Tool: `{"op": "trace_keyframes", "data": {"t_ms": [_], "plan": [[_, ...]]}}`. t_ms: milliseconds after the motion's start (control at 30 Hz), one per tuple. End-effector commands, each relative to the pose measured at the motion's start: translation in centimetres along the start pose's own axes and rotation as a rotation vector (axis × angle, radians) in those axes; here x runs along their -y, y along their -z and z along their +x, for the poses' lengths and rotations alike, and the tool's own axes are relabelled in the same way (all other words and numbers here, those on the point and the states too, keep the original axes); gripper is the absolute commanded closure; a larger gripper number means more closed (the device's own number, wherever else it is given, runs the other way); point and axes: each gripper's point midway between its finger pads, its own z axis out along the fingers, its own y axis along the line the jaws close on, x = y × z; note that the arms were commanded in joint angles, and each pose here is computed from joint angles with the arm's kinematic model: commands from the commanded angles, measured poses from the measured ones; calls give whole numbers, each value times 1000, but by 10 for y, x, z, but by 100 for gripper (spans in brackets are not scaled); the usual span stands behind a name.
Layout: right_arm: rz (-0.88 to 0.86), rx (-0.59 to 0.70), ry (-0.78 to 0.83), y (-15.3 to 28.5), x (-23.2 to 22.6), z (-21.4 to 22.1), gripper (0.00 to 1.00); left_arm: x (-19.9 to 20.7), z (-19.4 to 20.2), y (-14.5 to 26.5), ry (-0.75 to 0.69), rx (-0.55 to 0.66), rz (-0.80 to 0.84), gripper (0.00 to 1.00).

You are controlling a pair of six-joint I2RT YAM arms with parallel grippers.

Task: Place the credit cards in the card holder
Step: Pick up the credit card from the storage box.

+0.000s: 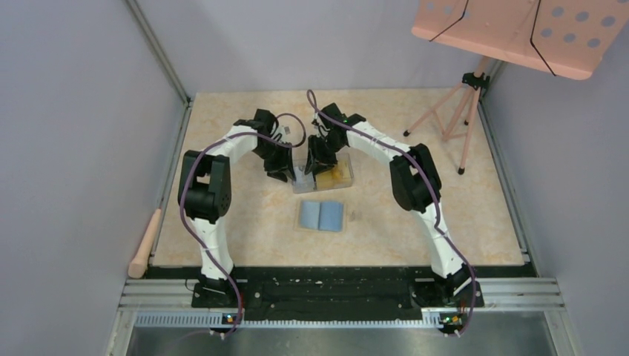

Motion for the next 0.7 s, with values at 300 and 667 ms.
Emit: {"op": "trace_keyframes", "data": {"t_ms": [300,667], "plan": [[92,17,22,-3,15,0,58,8,-5,-3,-56,14,18,61],[140,-42,73,-29,23,23,75,14,2,-15,-39,1,41,90]]}}
